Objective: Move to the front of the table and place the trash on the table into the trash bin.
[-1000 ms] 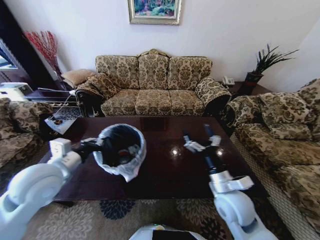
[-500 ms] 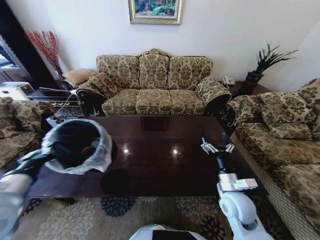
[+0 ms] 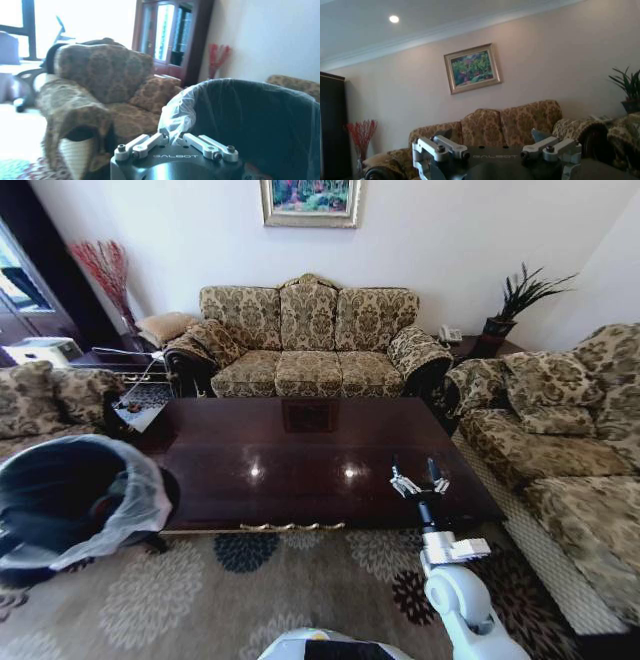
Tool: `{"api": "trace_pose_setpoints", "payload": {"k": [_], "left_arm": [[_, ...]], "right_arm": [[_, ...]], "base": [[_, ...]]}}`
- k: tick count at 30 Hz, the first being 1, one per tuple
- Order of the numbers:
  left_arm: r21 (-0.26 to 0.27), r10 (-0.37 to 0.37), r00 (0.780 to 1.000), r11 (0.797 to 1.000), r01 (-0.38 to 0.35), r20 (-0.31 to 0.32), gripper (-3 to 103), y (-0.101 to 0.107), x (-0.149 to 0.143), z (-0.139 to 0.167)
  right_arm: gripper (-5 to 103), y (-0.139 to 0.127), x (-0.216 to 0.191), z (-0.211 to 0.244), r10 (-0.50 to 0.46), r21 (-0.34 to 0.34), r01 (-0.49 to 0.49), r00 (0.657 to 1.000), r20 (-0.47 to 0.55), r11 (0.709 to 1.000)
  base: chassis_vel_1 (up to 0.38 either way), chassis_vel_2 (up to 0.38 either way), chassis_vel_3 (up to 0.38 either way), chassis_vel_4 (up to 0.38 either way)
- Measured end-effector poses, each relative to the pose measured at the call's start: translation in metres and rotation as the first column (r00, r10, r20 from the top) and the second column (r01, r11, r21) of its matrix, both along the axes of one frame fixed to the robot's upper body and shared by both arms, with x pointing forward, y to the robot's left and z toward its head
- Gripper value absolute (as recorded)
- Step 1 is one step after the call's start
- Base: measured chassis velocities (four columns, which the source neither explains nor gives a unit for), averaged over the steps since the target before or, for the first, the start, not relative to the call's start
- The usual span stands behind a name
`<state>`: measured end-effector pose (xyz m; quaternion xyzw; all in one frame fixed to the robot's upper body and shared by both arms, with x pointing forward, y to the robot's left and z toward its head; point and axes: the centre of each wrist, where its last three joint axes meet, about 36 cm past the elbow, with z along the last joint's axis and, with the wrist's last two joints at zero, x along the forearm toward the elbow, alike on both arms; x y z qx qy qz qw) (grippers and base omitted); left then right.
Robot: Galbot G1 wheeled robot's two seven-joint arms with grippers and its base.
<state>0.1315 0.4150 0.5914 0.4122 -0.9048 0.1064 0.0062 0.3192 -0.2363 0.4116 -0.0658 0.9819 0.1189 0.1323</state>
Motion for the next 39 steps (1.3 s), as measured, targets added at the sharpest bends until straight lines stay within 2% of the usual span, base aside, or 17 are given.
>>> {"api": "trace_pose_setpoints", "payload": {"k": [2,4,7,9,10,13,18,19,21,22,26,29,30,32,35,37,39], "left_arm": [[-0.006,0.025,1.000,1.000,-0.025,0.005,3,0.003,-0.003,-0.003],[-0.034,0.117,0.993,0.993,-0.117,0.012,3,0.015,-0.012,-0.015],[-0.056,0.175,0.985,0.983,-0.174,0.012,3,0.023,-0.018,-0.026],[-0.092,0.263,0.965,0.961,-0.262,0.001,3,0.038,-0.028,-0.046],[-0.092,0.263,0.965,0.961,-0.262,0.001,3,0.038,-0.028,-0.046],[-0.141,0.364,0.931,0.920,-0.366,-0.036,3,0.059,-0.041,-0.078],[-0.145,0.422,0.903,0.891,-0.429,-0.082,3,0.074,-0.048,-0.109],[-0.133,0.448,0.886,0.877,-0.462,-0.122,3,0.082,-0.051,-0.132],[-0.139,0.457,0.871,0.865,-0.482,-0.181,3,0.090,-0.051,-0.168],[-0.139,0.457,0.871,0.865,-0.482,-0.181,3,0.090,-0.051,-0.168],[-0.169,0.431,0.868,0.863,-0.477,-0.246,3,0.098,-0.051,-0.214],[-0.223,0.376,0.872,0.863,-0.452,-0.312,3,0.107,-0.046,-0.256],[-0.223,0.376,0.872,0.863,-0.452,-0.312,3,0.107,-0.046,-0.256],[-0.246,0.344,0.864,0.860,-0.447,-0.368,3,0.114,-0.044,-0.290],[-0.257,0.332,0.863,0.858,-0.444,-0.382,3,0.116,-0.043,-0.303],[-0.258,0.333,0.852,0.852,-0.455,-0.403,3,0.120,-0.048,-0.330],[-0.283,0.338,0.847,0.836,-0.471,-0.410,3,0.123,-0.052,-0.350]], "right_arm": [[100,0.002,0.000,-0.001,0.004,0.002,-0.004,1.000,-0.004,1.000],[100,0.005,-0.002,-0.003,0.016,0.003,-0.016,1.000,-0.012,1.000],[100,0.004,-0.003,-0.006,0.018,0.001,-0.018,1.000,-0.016,1.000],[100,0.003,-0.005,-0.009,0.013,0.002,-0.013,1.000,-0.019,1.000],[100,0.003,-0.005,-0.009,0.013,0.002,-0.013,1.000,-0.019,1.000],[100,0.001,-0.004,-0.013,0.004,0.010,-0.004,1.000,-0.026,1.000],[100,0.000,-0.004,-0.018,0.000,0.009,0.000,0.999,-0.033,1.000],[100,0.000,-0.004,-0.021,-0.004,0.007,0.004,0.999,-0.036,1.000],[100,0.000,-0.005,-0.027,-0.011,0.002,0.011,0.999,-0.040,1.000],[100,0.000,-0.005,-0.027,-0.011,0.002,0.011,0.999,-0.040,1.000],[100,-0.005,-0.006,-0.036,-0.020,-0.028,0.018,0.998,-0.052,0.999],[100,-0.011,-0.009,-0.042,-0.027,-0.050,0.024,0.998,-0.064,0.998],[100,-0.011,-0.009,-0.042,-0.027,-0.050,0.024,0.998,-0.064,0.998],[100,-0.015,-0.015,-0.044,-0.036,-0.054,0.032,0.996,-0.077,0.998],[100,-0.015,-0.017,-0.044,-0.039,-0.055,0.034,0.996,-0.080,0.998],[100,-0.018,-0.022,-0.043,-0.045,-0.058,0.040,0.996,-0.083,0.998],[100,-0.022,-0.026,-0.043,-0.050,-0.058,0.045,0.995,-0.087,0.997]], "base": [[0.268,-0.272,-0.195,0.270],[0.120,-0.170,-0.156,0.176],[0.069,-0.089,-0.104,0.062],[0.000,0.000,0.000,0.000],[0.000,0.000,0.000,0.000],[-0.070,0.031,0.056,-0.036],[-0.019,0.015,0.024,-0.009],[0.000,0.000,0.000,0.000],[0.000,0.000,0.000,0.000],[0.000,0.000,0.000,0.000],[0.000,0.000,0.000,0.000],[0.000,0.000,0.000,0.000],[0.000,0.000,0.000,0.000],[0.000,0.000,0.000,0.000],[0.000,0.000,0.000,0.000],[0.000,0.000,0.000,0.000],[0.000,0.000,0.000,0.000]]}}
